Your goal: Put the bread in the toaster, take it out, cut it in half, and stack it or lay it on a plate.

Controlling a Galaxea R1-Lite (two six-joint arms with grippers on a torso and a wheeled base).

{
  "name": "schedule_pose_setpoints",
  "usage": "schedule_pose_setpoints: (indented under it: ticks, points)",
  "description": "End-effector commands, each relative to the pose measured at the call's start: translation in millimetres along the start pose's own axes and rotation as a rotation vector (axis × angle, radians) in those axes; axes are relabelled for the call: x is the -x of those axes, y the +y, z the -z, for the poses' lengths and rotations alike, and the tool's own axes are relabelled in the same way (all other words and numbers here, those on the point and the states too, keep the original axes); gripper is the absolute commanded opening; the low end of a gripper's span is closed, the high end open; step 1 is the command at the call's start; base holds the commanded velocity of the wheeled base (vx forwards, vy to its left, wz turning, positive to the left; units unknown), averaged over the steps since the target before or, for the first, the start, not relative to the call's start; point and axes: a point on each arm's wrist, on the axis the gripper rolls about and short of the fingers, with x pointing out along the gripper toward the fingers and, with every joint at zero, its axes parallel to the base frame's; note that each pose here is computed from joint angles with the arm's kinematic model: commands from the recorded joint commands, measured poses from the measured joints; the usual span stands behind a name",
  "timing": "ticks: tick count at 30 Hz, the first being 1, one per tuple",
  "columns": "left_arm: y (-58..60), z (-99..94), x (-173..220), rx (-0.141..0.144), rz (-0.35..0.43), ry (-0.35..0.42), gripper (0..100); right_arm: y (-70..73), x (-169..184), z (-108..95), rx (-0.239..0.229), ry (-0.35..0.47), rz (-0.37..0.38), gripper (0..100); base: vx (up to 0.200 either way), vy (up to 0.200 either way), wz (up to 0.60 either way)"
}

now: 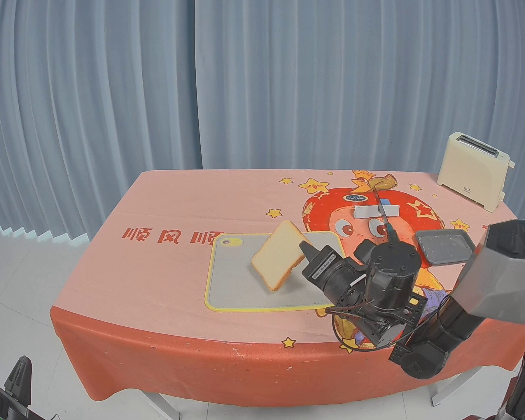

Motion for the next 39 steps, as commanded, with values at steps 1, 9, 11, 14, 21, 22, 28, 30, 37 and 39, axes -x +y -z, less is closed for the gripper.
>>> schedule_pose_setpoints:
  ticks: [1, 9, 11, 14, 21, 22, 28, 30, 37, 39]
  points:
    - [0.0, 4.9, -1.3, 0.001, -0.001, 0.018, 0, -9.8, -8.6, 3.1, 0.000, 0.018, 0.049, 0, 0.000, 0.000, 0.00]
    - [0.0, 4.9, -1.3, 0.001, -0.001, 0.018, 0, -5.7, -10.2, 4.2, -0.006, 0.030, 0.053, 0, 0.000, 0.000, 0.00]
    - [0.0, 4.9, -1.3, 0.001, -0.001, 0.018, 0, -6.4, -9.9, 6.1, 0.001, 0.036, 0.057, 0, 0.000, 0.000, 0.00]
    - [0.0, 4.9, -1.3, -0.001, -0.001, 0.018, 0, -7.4, -10.4, 4.8, 0.005, 0.033, 0.059, 0, 0.000, 0.000, 0.00]
    - [0.0, 4.9, -1.3, 0.001, -0.001, 0.018, 0, -4.4, -8.8, 0.4, 0.060, 0.045, 0.085, 100, 0.000, 0.000, 0.00]
    - [0.0, 4.9, -1.3, 0.001, -0.001, 0.018, 0, -0.9, -8.2, -2.4, 0.071, 0.041, 0.079, 100, 0.000, 0.000, 0.00]
    - [0.0, 4.9, -1.3, 0.001, -0.001, 0.018, 0, 23.6, -2.9, -17.3, 0.258, 0.100, 0.136, 100, 0.000, 0.000, 0.00]
    - [0.0, 4.9, -1.3, -0.001, -0.001, 0.018, 0, 31.8, -1.2, -21.9, 0.274, 0.129, 0.160, 100, 0.000, 0.000, 0.00]
    - [0.0, 4.9, -1.3, -0.001, -0.001, 0.018, 0, 42.1, -2.0, -21.1, 0.307, 0.205, 0.220, 100, 0.000, 0.000, 0.00]
    - [0.0, 4.9, -1.3, -0.001, -0.001, 0.018, 0, 43.8, -1.7, -22.5, 0.305, 0.201, 0.215, 100, 0.000, 0.000, 0.00]
